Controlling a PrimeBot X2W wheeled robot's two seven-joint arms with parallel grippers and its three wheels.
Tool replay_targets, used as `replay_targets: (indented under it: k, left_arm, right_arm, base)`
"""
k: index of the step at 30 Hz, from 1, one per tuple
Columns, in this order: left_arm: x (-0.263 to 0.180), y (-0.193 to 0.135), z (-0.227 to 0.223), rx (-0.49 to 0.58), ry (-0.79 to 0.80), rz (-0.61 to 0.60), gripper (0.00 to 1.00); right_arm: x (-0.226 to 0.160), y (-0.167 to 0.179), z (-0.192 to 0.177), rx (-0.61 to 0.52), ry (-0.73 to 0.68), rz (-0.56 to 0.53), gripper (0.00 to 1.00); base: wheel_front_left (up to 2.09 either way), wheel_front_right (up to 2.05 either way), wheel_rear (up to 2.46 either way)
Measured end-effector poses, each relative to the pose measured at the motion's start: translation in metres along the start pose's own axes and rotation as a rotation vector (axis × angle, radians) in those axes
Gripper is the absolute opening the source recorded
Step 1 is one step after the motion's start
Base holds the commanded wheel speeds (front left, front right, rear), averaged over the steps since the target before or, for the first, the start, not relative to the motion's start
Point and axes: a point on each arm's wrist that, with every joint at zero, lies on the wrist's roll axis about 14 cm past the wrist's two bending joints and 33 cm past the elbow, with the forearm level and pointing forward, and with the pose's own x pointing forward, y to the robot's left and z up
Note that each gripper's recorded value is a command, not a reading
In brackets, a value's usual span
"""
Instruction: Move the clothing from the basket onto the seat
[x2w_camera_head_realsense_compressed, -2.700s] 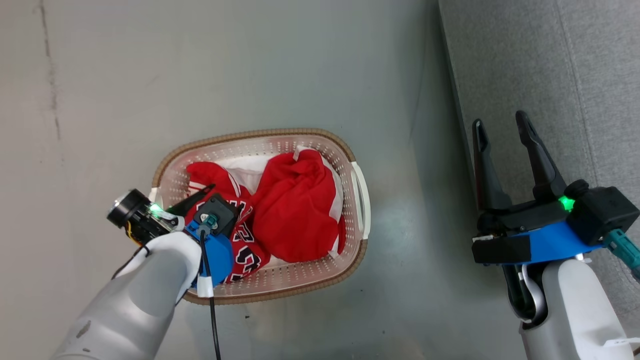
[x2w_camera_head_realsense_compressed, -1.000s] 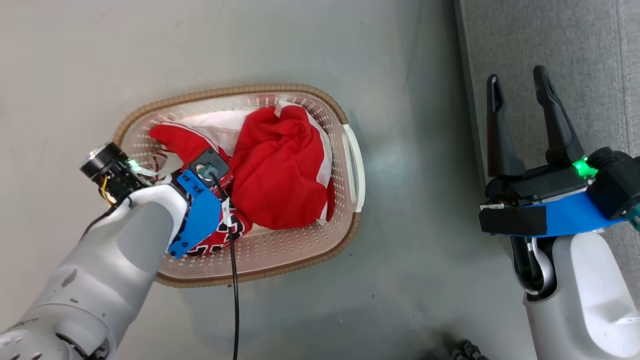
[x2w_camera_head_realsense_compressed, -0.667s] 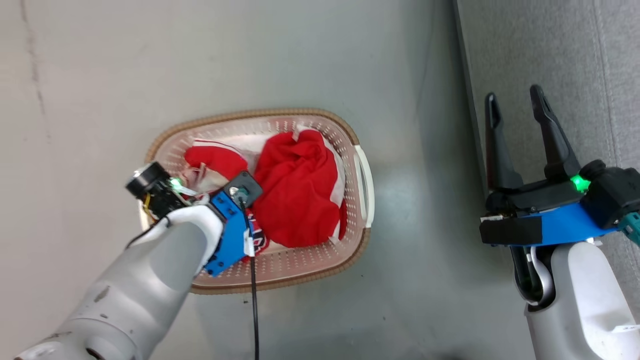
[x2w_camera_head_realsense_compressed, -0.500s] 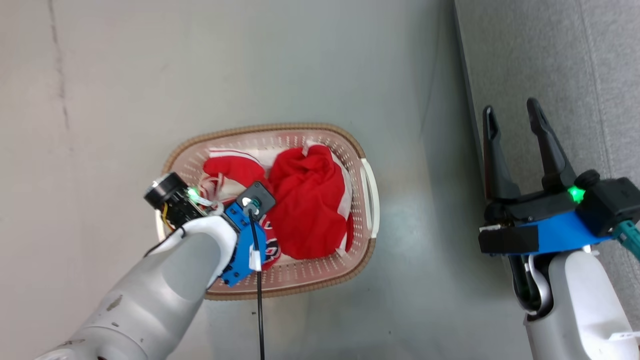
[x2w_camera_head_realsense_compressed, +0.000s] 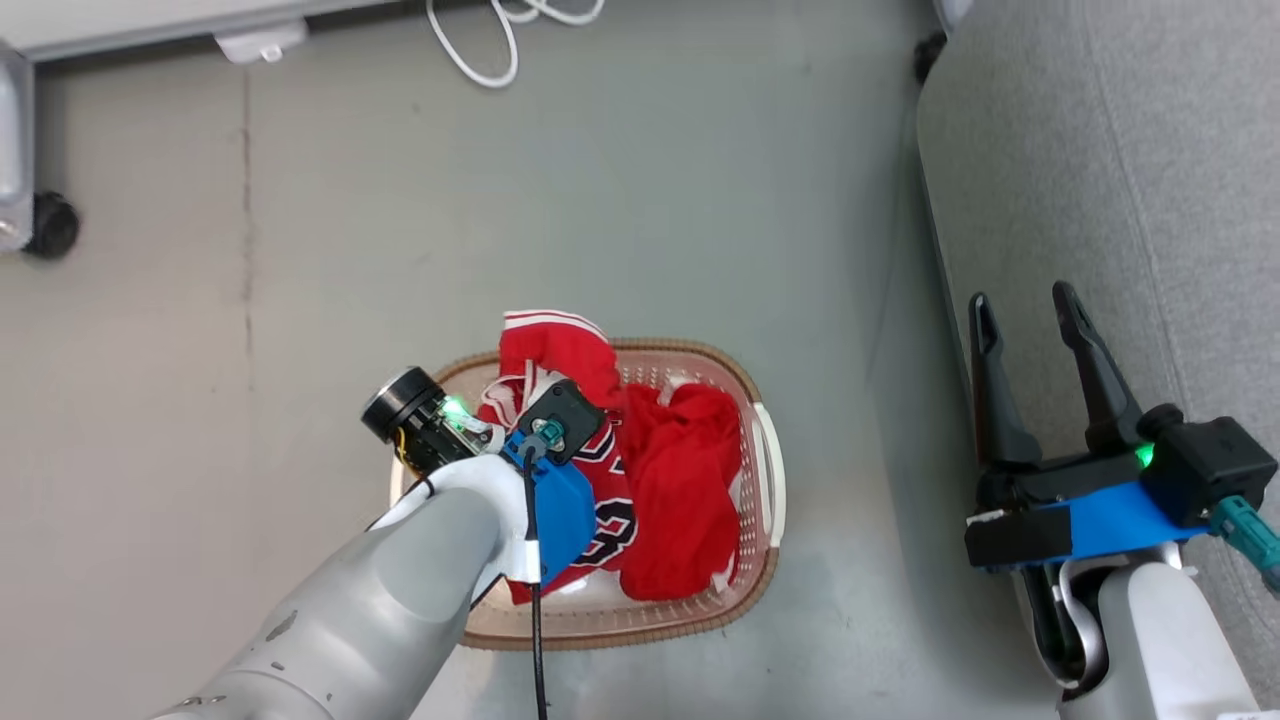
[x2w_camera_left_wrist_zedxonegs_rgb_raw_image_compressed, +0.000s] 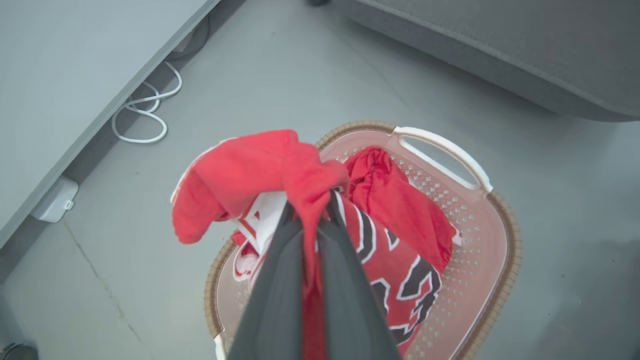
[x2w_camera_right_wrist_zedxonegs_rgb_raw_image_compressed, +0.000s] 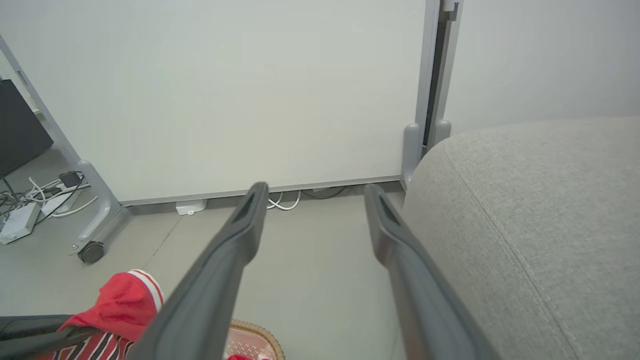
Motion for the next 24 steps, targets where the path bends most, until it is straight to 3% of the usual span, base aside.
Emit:
replay_targets:
  k: [11, 24]
  left_arm:
    - [-0.036, 0.009, 0.084, 0.008, -0.233, 0.083, 0.00]
    - [-0.102, 0.007, 0.213, 0.046, -0.626, 0.178, 0.00]
  right_arm:
    - [-0.028, 0.009, 0.029, 0.001, -0.050, 0.010, 1.00]
    - [-0.060, 0.009, 0.051, 0.002, -0.096, 0.001, 1.00]
  base:
    - [0.00, 0.00, 0.00]
    - [0.00, 0.00, 0.00]
